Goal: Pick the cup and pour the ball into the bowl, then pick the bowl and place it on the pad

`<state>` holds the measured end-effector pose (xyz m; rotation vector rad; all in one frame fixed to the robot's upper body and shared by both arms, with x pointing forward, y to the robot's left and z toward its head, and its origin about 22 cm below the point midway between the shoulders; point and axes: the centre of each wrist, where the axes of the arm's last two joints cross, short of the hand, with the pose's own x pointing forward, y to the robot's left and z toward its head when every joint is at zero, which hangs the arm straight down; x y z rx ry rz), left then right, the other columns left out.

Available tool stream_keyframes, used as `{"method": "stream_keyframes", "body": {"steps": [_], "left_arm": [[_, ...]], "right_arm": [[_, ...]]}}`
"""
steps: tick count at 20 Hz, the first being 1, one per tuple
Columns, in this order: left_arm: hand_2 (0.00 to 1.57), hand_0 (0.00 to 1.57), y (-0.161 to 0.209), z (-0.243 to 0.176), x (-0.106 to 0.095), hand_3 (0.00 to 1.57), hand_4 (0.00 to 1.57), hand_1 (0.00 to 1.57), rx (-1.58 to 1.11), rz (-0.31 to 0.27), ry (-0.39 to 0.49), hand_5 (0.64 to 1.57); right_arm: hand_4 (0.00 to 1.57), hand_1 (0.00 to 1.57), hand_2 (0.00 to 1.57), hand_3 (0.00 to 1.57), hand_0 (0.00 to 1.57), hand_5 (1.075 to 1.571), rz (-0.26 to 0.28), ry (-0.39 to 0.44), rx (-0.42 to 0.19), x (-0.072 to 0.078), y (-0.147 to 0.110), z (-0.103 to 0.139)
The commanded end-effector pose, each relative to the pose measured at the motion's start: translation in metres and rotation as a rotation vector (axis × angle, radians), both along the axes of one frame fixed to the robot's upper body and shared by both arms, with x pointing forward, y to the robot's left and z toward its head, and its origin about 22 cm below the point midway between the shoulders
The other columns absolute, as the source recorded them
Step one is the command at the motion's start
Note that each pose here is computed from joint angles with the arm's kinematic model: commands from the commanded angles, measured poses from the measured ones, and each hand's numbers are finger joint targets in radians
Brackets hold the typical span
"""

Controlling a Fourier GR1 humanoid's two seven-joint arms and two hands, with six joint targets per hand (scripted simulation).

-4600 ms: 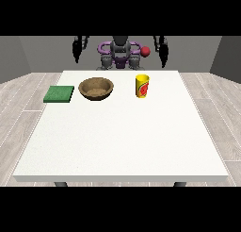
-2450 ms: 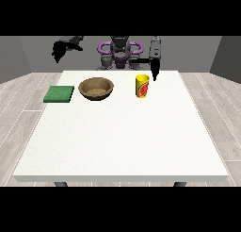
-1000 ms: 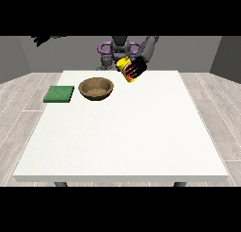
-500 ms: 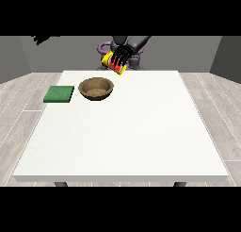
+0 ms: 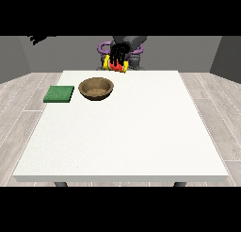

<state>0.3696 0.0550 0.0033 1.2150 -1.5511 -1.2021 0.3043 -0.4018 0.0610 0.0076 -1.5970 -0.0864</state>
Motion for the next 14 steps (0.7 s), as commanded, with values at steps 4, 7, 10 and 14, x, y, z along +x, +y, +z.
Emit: {"method": "stream_keyframes", "body": {"steps": [4, 7, 10, 14], "left_arm": [[1.57, 0.0, -0.006, 0.016, 0.007, 1.41, 0.76, 0.0, 0.197, 0.014, -0.09, 1.545], [1.57, 0.77, -0.002, 0.019, 0.011, 1.48, 0.43, 0.77, 0.261, 0.013, -0.098, 1.519], [1.45, 0.53, 0.009, 0.017, 0.012, 1.57, 0.5, 0.53, 0.284, -0.008, -0.083, 1.54], [0.92, 0.0, -0.024, 0.022, -0.005, 1.54, 0.65, 0.0, 0.356, -0.048, -0.074, 1.562]], "right_arm": [[0.43, 0.0, 0.0, 0.33, 0.0, 1.571, -0.034, -0.031, 0.004, -0.017, -0.015, -0.02], [0.43, 0.0, 0.0, 0.44, 0.0, 1.571, -0.014, -0.018, 0.029, -0.004, 0.005, -0.015], [0.44, 0.0, 0.0, 0.42, 0.0, 1.57, -0.006, -0.046, 0.032, -0.001, 0.009, -0.006], [0.45, 0.0, 0.0, 0.37, 0.0, 1.57, 0.035, -0.012, 0.021, 0.001, 0.015, -0.012]]}}
